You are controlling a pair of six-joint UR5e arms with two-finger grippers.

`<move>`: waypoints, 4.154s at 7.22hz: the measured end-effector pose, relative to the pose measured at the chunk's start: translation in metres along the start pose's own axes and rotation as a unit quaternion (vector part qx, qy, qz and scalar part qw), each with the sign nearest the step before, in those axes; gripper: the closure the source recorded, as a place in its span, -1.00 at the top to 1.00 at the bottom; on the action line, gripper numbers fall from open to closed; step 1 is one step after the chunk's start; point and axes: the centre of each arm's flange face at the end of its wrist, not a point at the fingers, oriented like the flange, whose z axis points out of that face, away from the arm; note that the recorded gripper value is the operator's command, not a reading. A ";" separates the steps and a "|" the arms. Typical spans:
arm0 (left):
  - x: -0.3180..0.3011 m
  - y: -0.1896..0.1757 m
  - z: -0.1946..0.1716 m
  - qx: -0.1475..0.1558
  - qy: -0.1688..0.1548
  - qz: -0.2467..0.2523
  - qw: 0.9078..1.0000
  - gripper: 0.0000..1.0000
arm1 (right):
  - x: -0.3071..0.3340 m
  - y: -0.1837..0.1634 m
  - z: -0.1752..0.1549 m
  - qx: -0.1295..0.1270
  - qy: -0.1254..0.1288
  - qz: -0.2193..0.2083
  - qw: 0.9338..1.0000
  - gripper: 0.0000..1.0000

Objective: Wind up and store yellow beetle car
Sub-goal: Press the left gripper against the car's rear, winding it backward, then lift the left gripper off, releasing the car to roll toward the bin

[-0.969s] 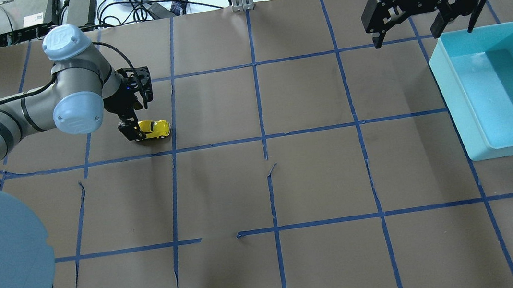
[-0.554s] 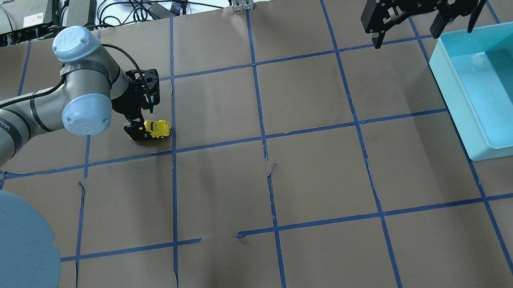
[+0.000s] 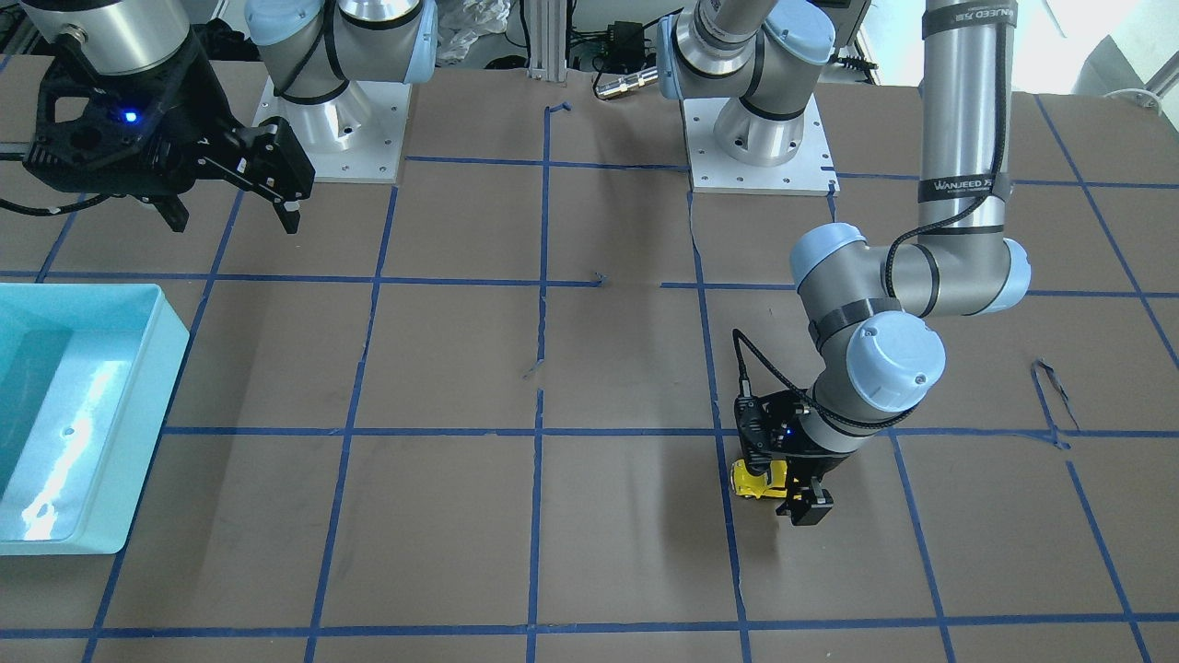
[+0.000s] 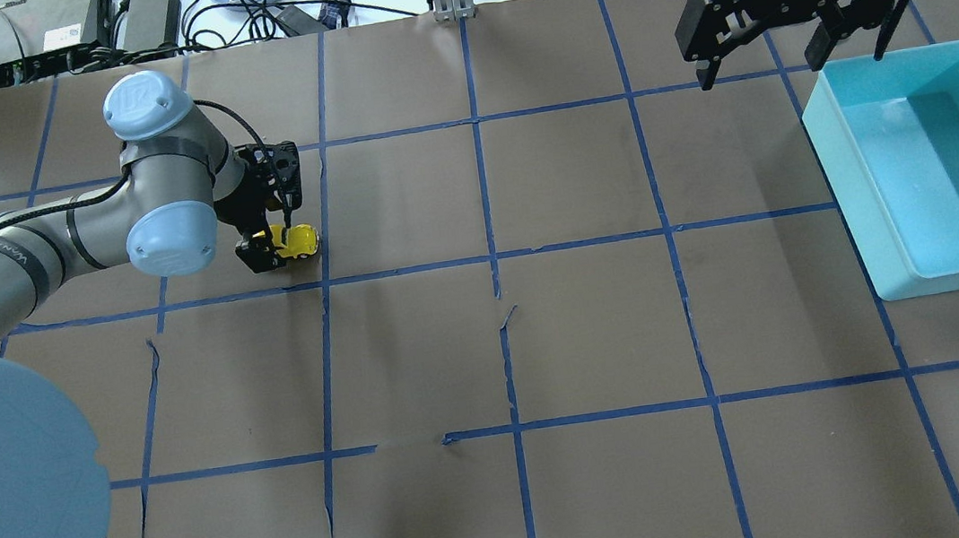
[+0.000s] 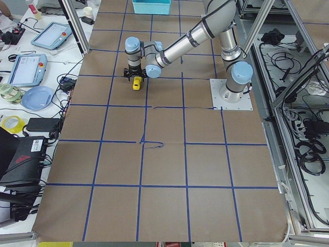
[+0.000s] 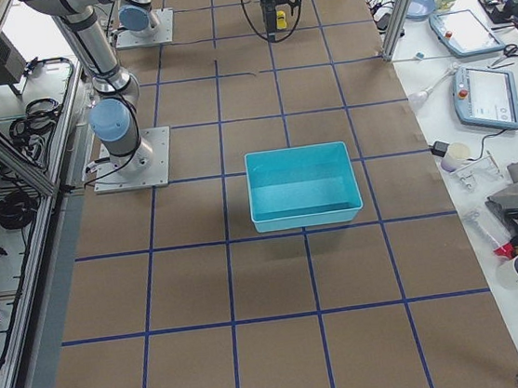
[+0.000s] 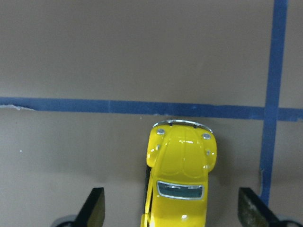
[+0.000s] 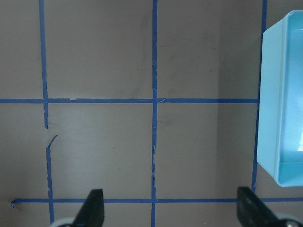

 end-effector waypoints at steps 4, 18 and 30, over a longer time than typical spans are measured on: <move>0.003 0.001 -0.005 -0.001 0.000 0.007 1.000 -0.25 | 0.000 0.000 0.000 0.000 0.000 0.000 1.000 1.00; 0.004 0.139 -0.011 -0.003 -0.003 -0.043 0.999 1.00 | 0.000 0.000 0.000 -0.001 0.000 0.000 1.000 1.00; 0.032 0.004 -0.136 0.005 -0.028 -0.259 0.966 1.00 | -0.001 0.000 0.000 0.000 -0.004 0.001 1.000 1.00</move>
